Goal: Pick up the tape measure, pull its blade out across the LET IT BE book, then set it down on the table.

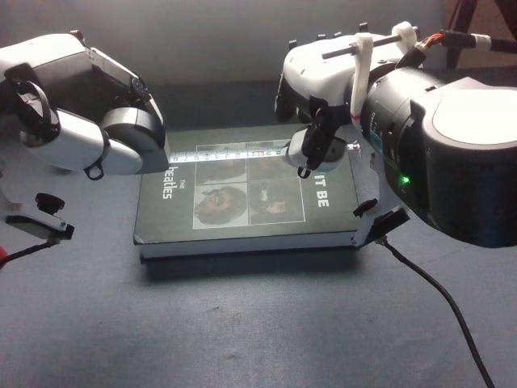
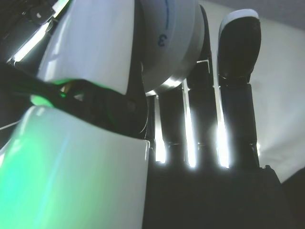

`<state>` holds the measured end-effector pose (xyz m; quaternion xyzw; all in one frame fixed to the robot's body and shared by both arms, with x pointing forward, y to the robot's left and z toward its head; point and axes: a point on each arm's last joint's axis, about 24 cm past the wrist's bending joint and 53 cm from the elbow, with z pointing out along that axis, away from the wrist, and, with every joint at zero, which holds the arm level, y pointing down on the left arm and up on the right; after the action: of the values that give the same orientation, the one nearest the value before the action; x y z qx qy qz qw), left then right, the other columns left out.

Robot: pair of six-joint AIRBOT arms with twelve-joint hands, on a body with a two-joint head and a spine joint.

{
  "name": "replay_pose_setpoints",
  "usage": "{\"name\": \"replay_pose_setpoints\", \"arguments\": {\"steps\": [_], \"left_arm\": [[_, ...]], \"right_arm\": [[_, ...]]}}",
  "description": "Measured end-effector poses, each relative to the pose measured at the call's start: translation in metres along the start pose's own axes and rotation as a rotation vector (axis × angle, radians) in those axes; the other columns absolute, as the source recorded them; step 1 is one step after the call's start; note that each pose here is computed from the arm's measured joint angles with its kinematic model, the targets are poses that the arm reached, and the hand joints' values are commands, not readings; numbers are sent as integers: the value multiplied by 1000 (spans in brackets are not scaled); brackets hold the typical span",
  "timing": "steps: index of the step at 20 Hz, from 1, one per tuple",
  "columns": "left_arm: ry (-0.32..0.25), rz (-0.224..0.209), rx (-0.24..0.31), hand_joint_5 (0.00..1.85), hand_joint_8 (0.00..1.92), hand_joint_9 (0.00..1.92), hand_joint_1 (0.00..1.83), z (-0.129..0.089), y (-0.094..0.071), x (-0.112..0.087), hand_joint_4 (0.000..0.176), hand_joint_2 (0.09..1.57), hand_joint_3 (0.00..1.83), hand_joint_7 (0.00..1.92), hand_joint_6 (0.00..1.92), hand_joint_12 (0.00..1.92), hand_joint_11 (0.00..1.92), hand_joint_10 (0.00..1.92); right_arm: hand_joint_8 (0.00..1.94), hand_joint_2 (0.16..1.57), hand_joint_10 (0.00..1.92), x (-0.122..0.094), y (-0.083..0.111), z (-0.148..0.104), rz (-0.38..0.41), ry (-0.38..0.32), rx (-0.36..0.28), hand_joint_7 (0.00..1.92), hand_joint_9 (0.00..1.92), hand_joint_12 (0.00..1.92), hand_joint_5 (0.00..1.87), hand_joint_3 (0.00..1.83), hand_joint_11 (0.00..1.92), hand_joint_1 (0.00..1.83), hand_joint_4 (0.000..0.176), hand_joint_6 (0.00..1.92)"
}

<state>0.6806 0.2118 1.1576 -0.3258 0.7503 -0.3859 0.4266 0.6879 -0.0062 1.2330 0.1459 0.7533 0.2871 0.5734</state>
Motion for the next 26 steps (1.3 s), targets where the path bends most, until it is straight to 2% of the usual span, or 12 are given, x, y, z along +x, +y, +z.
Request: {"name": "replay_pose_setpoints", "arguments": {"steps": [14,18,26], "left_arm": [[5,-6,-2,972,402,1133,1494,0,1,1,0,1054,0,1154,861,1425,934,804],[3,-10,-3,961,494,1125,1493,-1,1,0,0,1058,0,1102,872,1419,945,816],[10,-8,-1,965,485,1118,1493,-1,1,2,0,1059,0,1107,870,1431,935,832]], "right_arm": [[4,1135,34,3,0,-2,-21,5,-4,868,834,1191,767,0,351,999,0,2],[4,1132,35,5,1,-5,-23,9,-9,869,840,1190,773,0,349,994,0,4],[5,1133,34,4,2,-5,-30,4,-13,874,844,1188,774,0,344,992,0,3]]}}
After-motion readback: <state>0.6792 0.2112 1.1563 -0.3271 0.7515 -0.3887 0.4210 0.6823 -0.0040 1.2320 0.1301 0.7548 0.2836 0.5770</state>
